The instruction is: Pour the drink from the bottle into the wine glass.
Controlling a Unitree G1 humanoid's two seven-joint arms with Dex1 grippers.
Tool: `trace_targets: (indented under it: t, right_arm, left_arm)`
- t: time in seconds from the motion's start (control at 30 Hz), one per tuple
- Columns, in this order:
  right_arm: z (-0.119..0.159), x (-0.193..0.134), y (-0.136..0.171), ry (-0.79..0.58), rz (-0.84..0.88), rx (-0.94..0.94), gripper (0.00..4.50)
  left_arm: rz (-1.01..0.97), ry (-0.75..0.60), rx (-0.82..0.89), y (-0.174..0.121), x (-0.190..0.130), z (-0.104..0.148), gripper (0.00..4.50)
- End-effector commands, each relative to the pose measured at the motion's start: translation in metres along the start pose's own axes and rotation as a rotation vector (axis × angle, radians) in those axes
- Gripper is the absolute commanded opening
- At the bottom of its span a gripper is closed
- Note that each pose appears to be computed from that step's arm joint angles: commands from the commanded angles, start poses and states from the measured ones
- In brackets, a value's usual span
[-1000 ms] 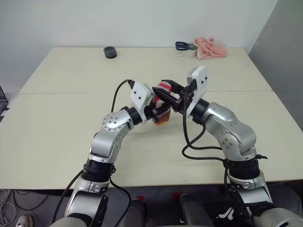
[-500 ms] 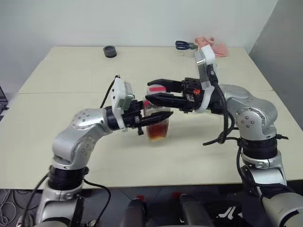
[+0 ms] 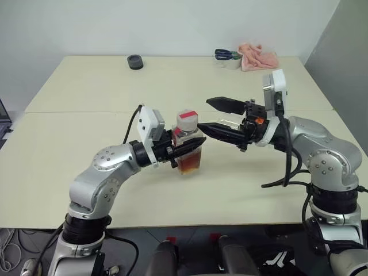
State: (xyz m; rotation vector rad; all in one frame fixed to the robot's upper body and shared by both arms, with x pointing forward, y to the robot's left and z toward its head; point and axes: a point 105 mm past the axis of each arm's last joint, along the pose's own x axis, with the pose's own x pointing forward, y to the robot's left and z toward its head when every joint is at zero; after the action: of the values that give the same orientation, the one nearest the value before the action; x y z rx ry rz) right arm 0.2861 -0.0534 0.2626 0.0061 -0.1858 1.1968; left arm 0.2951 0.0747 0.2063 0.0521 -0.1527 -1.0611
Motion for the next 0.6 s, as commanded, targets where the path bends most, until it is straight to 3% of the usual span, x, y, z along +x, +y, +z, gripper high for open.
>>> trace_targets:
  t: [0.03, 0.37, 0.5, 0.6]
  right_arm:
    - [0.008, 0.012, 0.009, -0.052, -0.068, -0.074, 4.49]
    - [0.001, 0.029, 0.013, -0.093, -0.113, -0.052, 4.49]
    - [0.000, 0.028, 0.011, -0.094, -0.114, -0.039, 3.71]
    - [-0.002, 0.028, 0.011, -0.090, -0.113, -0.033, 2.60]
  left_arm:
    - [0.037, -0.051, 0.079, -0.001, 0.010, 0.009, 1.72]
    - [0.053, -0.062, 0.115, 0.010, 0.017, 0.011, 1.72]
    - [0.051, -0.057, 0.117, 0.010, 0.015, 0.010, 1.72]
    - [0.051, -0.056, 0.117, 0.010, 0.015, 0.010, 1.72]
